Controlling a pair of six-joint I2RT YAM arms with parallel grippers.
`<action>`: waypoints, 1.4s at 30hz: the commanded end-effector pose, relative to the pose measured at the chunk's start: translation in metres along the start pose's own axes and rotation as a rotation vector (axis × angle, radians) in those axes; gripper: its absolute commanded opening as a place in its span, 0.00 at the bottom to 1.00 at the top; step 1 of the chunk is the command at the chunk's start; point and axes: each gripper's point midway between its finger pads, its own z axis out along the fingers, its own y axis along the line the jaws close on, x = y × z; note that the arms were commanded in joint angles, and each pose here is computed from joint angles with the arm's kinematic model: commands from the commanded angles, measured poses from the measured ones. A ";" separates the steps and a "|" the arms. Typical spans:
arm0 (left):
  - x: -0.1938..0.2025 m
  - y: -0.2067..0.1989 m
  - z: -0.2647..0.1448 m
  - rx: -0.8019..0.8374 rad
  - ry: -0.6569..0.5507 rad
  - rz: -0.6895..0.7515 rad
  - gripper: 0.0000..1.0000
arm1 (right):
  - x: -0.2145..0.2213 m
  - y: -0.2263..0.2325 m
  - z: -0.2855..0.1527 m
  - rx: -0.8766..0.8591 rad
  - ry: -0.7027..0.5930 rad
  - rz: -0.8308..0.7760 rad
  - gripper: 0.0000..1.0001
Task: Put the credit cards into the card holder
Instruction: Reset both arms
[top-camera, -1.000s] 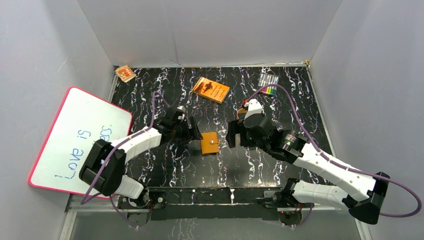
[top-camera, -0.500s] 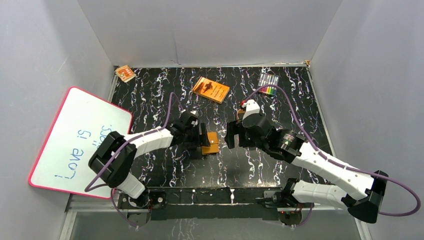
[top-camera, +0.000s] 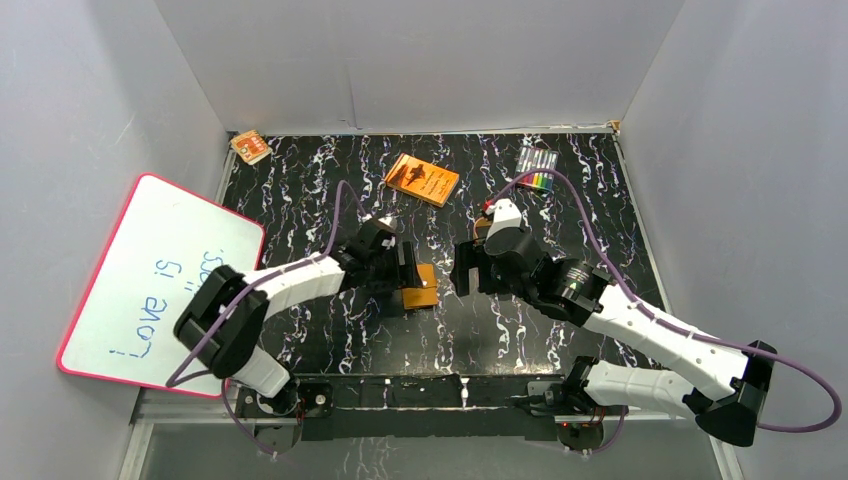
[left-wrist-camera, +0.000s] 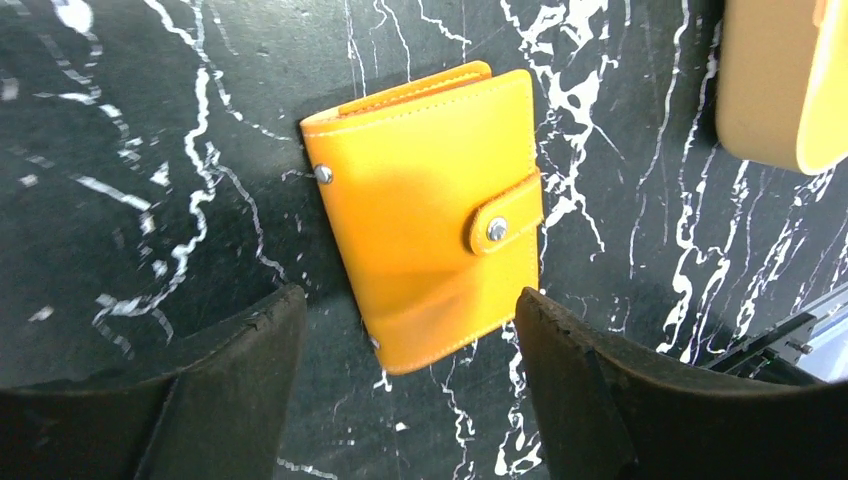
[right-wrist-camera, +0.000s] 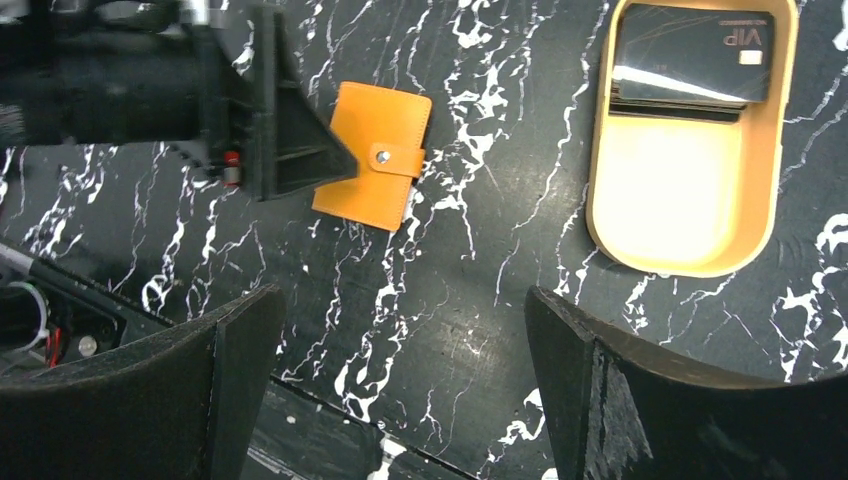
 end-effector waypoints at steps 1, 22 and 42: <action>-0.035 -0.006 -0.052 -0.023 -0.199 0.018 0.76 | -0.021 -0.013 -0.003 0.098 -0.081 0.069 0.99; -0.107 -0.029 -0.274 0.103 -0.826 0.084 0.93 | -0.241 0.029 -0.060 0.202 -0.544 -0.127 0.99; -0.207 -0.050 -0.264 -0.018 -0.705 -0.021 0.93 | -0.285 -0.008 -0.139 0.398 -0.819 -0.141 0.99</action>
